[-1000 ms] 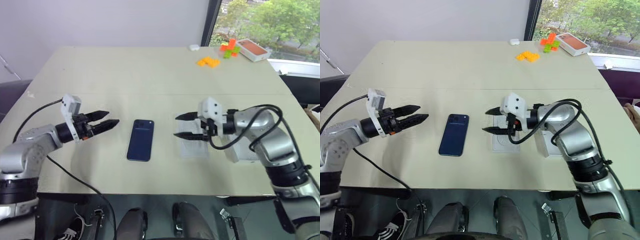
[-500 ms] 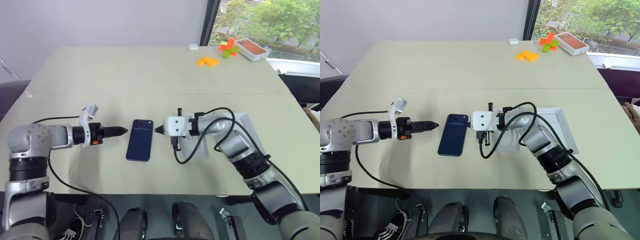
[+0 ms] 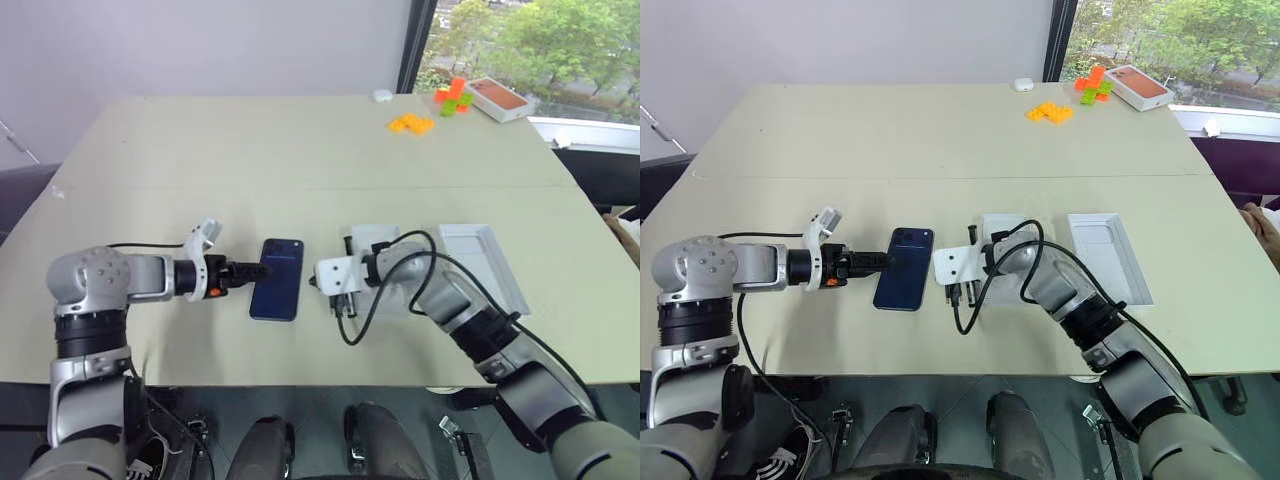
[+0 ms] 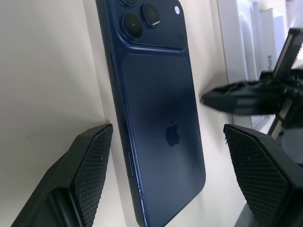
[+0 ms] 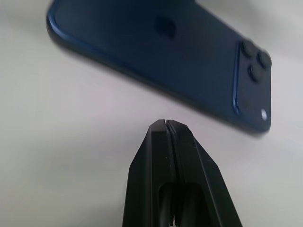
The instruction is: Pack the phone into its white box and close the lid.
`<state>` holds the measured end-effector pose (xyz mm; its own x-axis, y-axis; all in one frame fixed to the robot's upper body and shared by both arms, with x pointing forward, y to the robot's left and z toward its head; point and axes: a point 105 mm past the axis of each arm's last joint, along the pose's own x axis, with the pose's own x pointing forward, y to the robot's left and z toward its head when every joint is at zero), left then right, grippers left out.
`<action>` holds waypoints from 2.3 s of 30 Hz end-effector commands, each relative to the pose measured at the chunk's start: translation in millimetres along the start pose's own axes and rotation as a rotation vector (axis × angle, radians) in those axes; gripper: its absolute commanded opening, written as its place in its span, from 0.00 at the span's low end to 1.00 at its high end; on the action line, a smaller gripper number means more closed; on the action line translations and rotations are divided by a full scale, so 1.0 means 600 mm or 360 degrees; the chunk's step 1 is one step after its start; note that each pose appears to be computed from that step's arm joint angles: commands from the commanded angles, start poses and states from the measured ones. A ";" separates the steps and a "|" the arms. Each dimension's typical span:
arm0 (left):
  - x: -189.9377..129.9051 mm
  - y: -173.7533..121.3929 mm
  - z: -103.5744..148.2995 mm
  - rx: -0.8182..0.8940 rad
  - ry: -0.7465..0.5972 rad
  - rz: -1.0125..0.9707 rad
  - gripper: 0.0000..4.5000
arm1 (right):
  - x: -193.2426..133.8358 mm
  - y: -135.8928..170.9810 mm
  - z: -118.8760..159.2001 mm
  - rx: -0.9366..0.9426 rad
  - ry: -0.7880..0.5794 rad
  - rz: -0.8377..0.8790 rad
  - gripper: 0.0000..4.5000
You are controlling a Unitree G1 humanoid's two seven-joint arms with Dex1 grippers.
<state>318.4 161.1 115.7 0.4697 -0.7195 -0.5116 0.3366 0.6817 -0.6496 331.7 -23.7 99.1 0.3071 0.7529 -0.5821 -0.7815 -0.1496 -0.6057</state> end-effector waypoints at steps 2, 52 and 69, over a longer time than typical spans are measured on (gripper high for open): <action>0.006 -0.008 0.001 0.0048 0.0019 0.0037 0.88 | 0.006 -0.008 0.008 -0.0045 -0.0021 -0.0027 0.01; 0.001 0.002 -0.003 -0.0262 -0.0153 -0.0082 0.26 | 0.044 -0.002 0.015 -0.0030 -0.0075 -0.0040 0.00; -0.031 0.012 -0.002 -0.0522 -0.0300 -0.0410 0.16 | 0.020 -0.030 0.040 0.0128 -0.0223 -0.0127 0.00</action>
<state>309.6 175.0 100.6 0.5364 -0.7884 -0.3012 0.1371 0.4335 -0.8906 336.8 -0.4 94.5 0.2949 0.8022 -0.5191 -0.8023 -0.0871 -0.5905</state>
